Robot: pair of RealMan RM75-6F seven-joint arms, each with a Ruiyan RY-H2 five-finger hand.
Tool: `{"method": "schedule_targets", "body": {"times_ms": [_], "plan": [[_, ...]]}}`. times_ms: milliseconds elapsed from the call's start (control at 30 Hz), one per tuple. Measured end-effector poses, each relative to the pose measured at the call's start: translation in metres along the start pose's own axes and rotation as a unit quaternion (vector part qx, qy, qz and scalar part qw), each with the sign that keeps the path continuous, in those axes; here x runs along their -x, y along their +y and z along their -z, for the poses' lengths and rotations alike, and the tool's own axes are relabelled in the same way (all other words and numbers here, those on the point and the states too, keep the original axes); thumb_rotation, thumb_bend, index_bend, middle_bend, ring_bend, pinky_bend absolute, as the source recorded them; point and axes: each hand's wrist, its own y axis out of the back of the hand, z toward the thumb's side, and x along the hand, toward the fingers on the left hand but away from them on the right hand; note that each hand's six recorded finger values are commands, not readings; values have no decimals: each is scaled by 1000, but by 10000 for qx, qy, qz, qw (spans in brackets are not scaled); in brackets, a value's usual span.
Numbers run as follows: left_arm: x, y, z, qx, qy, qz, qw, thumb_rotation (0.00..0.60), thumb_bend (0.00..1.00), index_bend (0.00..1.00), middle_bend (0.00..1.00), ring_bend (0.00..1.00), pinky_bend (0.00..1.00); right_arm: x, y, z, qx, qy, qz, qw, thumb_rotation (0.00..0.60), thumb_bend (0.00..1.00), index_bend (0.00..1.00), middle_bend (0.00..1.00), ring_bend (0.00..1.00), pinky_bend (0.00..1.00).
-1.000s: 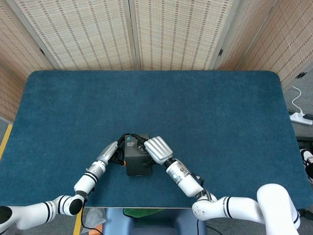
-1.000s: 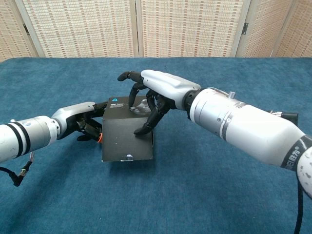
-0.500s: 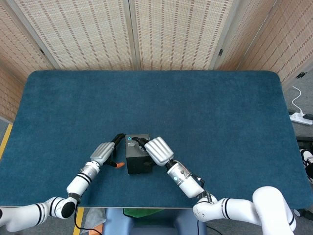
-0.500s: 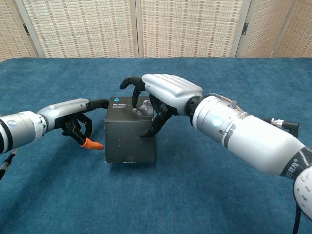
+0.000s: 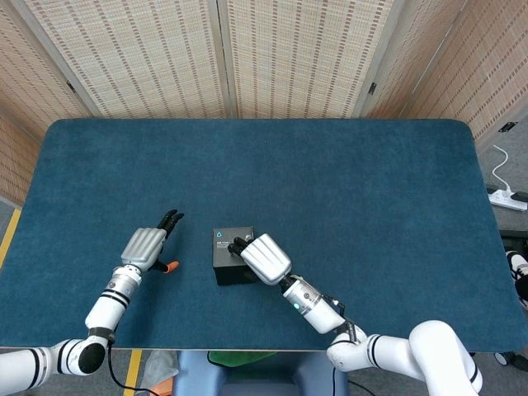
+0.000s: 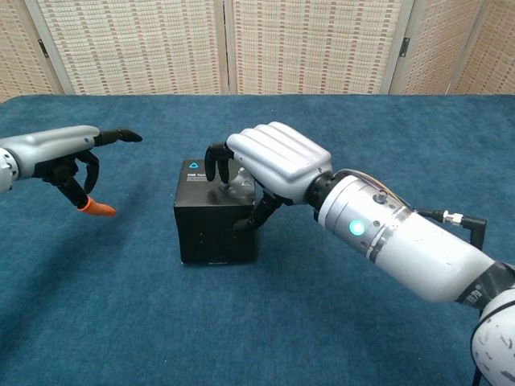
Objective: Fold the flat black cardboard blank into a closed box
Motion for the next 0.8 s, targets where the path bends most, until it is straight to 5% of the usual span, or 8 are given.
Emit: {"method": "schedule_targets", "body": {"times_ms": [400,600,667,800], "plan": [[26,23,15,-78,284,-522,9982,600,219,0,0,595,917,-2,-19,1,-918,291,247,9950,600,377,646,668,762,1000],[31,26,17,-59,252,-571,9980,600,220,0,0,588,915,-3,-17,-2,-894,293,436,9946,600,390,651,625,762,1000],[32,27,19,-53,273,-591,9979,600,220,0,0,569,907,-3,-14,0,-777,245,490,9955,600,388,614,546,744,1000],[34,28,23,-108,315,-651,9973,600,218,0,0,467,818,-4,-5,8,-449,96,579,9973,600,266,244,297,579,1000]]}}
